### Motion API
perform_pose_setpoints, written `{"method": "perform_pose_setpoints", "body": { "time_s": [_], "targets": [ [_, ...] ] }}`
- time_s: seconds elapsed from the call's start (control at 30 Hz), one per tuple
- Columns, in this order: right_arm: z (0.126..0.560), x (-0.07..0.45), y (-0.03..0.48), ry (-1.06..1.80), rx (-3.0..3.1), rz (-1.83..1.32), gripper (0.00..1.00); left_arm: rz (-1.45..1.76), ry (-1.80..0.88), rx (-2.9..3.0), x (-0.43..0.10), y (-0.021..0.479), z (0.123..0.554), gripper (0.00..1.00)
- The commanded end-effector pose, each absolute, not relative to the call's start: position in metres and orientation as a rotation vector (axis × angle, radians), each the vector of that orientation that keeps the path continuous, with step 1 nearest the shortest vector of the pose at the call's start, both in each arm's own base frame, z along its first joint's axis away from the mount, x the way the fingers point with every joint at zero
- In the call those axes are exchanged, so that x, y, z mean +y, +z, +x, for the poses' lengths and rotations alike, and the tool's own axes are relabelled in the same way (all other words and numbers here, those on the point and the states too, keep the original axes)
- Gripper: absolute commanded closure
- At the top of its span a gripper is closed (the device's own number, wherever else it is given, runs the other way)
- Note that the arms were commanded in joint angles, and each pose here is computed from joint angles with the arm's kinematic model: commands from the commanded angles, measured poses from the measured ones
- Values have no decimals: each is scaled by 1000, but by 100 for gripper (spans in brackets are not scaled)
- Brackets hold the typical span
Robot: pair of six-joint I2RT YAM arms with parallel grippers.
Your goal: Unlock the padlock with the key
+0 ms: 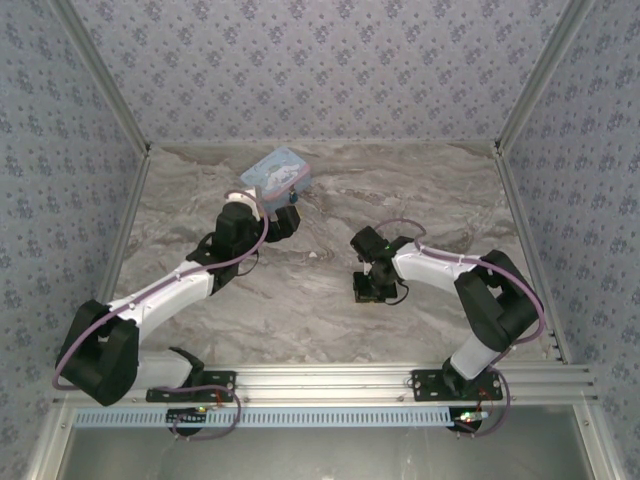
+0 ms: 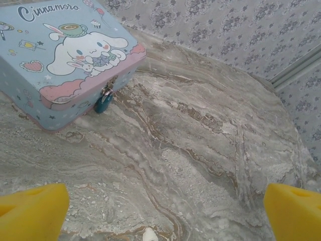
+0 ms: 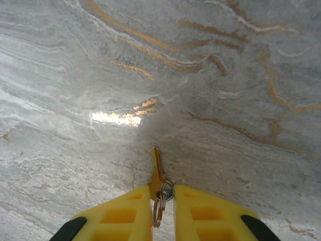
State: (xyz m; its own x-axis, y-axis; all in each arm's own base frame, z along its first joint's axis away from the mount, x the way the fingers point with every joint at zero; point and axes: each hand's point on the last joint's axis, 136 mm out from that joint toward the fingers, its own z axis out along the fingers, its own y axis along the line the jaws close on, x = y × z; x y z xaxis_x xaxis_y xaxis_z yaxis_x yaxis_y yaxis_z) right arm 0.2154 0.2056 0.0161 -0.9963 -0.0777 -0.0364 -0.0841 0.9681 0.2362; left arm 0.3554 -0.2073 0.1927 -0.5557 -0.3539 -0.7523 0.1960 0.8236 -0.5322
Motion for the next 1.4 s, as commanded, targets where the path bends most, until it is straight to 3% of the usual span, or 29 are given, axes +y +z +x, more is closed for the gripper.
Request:
{"method": "perform_pose_setpoints", "body": {
  "time_s": [0.0, 0.27, 0.6, 0.93, 1.37],
  "targets": [
    [207, 197, -1, 273, 3135, -132, 86, -97, -718, 1978, -208, 220, 357, 1],
    [213, 198, 8, 299, 3080, -139, 100, -101, -712, 1965, -203, 226, 354, 1],
    [235, 210, 38, 590, 2867, -6, 100, -135, -804, 1946, -207, 239, 346, 0],
    [282, 223, 111, 978, 2461, 160, 100, -134, -987, 1945, -231, 256, 345, 2],
    [314, 212, 232, 975, 1982, 90, 100, 172, -1284, 1932, -322, 282, 325, 16]
  ]
}}
